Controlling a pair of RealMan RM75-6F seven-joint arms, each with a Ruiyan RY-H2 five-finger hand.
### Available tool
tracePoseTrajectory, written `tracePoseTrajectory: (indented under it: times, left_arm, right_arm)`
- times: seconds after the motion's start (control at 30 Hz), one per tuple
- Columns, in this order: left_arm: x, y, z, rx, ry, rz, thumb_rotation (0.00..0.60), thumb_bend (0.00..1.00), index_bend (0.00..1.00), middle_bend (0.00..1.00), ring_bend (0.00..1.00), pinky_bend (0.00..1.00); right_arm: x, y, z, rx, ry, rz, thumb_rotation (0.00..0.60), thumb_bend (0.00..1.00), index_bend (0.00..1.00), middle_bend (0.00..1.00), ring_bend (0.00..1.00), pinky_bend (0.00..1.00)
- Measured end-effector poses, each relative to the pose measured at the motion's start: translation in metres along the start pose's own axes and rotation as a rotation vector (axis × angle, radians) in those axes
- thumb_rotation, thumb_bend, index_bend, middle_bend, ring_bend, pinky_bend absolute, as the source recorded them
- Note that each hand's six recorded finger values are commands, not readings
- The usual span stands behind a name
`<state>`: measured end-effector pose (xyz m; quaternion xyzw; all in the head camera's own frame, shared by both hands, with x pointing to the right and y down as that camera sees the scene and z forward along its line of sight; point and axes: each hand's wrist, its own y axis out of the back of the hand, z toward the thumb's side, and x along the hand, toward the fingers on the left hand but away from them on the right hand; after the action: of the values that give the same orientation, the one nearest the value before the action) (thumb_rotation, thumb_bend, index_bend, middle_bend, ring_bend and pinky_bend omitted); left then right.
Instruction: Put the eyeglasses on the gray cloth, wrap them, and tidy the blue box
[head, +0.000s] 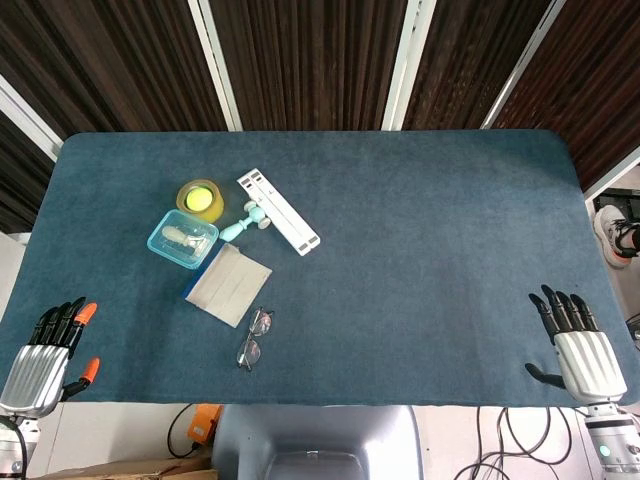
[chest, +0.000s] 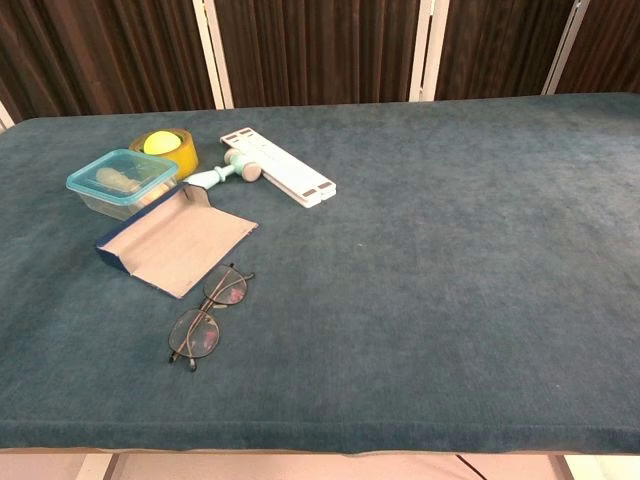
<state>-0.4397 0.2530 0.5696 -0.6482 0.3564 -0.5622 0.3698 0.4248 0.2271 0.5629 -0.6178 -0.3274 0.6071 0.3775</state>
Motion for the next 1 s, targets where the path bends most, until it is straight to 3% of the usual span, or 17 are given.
tracePoseTrajectory:
  times: [0.2,0.4,0.5,0.6,1.0]
  left_arm:
    - [0.001,-0.005,0.010,-0.029,-0.050,-0.016,0.600,0.35,0.00,0.00,0.00,0.12]
    - [-0.002,-0.013,0.045,-0.164,-0.212,-0.006,0.600,0.34,0.00,0.00,0.00,0.11]
    - [-0.002,-0.020,0.078,-0.255,-0.328,0.017,0.600,0.34,0.00,0.00,0.00,0.10]
    - [0.002,-0.024,0.104,-0.297,-0.394,0.031,0.600,0.34,0.00,0.00,0.00,0.10]
    - [0.037,-0.061,0.174,-0.298,-0.446,-0.044,0.600,0.34,0.00,0.00,0.00,0.08]
  right_arm:
    - [0.000,0.000,0.000,0.001,-0.003,0.002,0.600,0.25,0.04,0.00,0.00,0.00]
    - [0.001,0.001,-0.002,-0.001,-0.009,0.000,0.600,0.25,0.03,0.00,0.00,0.00]
    - [0.001,0.002,-0.003,-0.007,-0.009,-0.002,0.600,0.25,0.03,0.00,0.00,0.00]
    - [0.002,0.003,-0.002,-0.011,0.000,-0.002,0.600,0.25,0.03,0.00,0.00,0.00]
    - [0.000,0.001,-0.007,-0.003,-0.016,-0.004,0.600,0.25,0.03,0.00,0.00,0.00]
